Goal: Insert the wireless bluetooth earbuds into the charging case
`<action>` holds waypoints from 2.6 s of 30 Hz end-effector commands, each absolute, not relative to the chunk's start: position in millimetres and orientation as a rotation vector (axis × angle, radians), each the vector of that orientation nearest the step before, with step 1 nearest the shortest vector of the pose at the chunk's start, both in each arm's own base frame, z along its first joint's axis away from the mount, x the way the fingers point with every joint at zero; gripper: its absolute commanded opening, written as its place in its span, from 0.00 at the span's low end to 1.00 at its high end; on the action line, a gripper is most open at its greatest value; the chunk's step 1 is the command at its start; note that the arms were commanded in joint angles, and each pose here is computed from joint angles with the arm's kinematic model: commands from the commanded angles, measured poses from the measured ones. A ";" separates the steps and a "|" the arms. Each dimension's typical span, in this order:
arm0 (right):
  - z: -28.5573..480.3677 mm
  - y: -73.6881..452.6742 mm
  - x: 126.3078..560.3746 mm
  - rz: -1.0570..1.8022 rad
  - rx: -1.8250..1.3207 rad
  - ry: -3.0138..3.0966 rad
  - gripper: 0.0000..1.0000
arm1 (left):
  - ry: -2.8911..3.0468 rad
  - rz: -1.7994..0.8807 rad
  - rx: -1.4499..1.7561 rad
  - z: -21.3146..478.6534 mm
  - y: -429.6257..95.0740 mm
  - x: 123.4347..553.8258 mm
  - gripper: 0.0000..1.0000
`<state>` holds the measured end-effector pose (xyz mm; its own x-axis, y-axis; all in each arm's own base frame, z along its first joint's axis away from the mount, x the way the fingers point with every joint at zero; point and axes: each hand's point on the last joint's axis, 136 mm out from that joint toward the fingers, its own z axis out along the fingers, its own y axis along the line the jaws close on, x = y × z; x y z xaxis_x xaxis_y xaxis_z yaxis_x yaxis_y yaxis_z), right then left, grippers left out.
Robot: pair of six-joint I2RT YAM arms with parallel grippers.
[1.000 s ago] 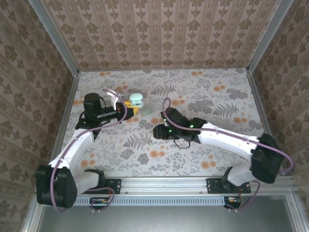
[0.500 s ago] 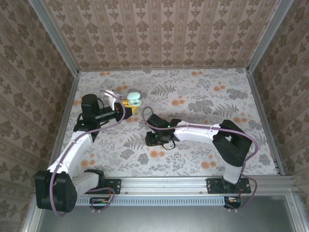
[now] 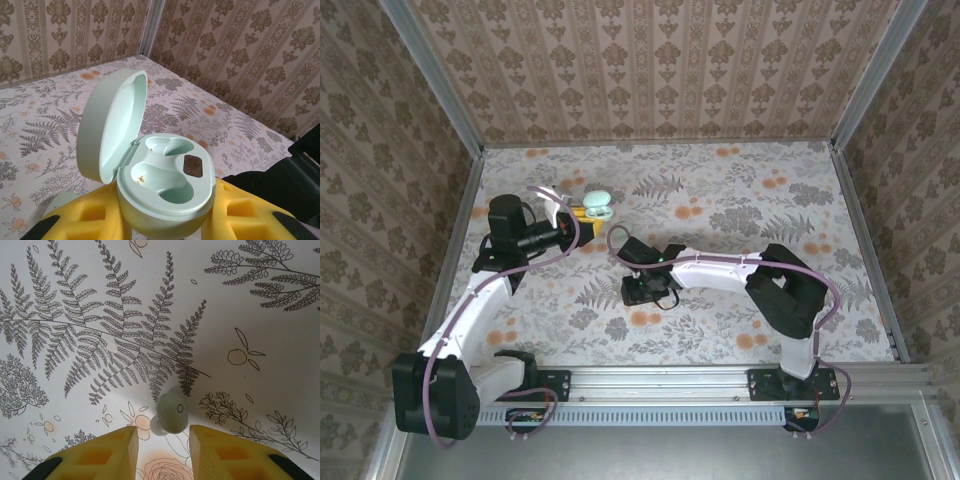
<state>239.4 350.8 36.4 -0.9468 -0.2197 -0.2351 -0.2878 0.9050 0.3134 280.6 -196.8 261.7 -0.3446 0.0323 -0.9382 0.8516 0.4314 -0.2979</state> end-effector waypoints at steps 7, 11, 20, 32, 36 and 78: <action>27.5 352.2 243.0 0.434 -0.452 2.897 0.34 | 1.690 -1.043 0.778 264.9 -194.3 278.0 0.22; 24.8 352.9 243.8 0.419 -0.465 2.903 0.34 | 1.690 -1.046 0.780 264.5 -194.7 277.8 0.22; 19.7 352.0 243.7 0.399 -0.477 2.917 0.32 | 1.691 -1.048 0.780 264.3 -194.8 277.7 0.22; 45.3 341.1 251.9 0.424 -0.426 2.866 0.16 | 1.693 -1.058 0.787 262.3 -197.2 276.6 0.22; 67.6 318.4 252.6 0.423 -0.361 2.857 0.15 | 1.689 -1.060 0.800 262.3 -200.7 274.5 0.22; 303.1 306.8 290.2 0.700 -0.292 2.439 0.11 | 1.531 -1.088 0.990 260.5 -275.4 250.0 0.22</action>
<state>287.9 297.9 290.8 -0.8274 -0.0367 -0.5604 -0.3146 0.8568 0.4085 249.1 -273.1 254.8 -0.2340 0.0862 -0.9684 0.9400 0.2746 -0.2027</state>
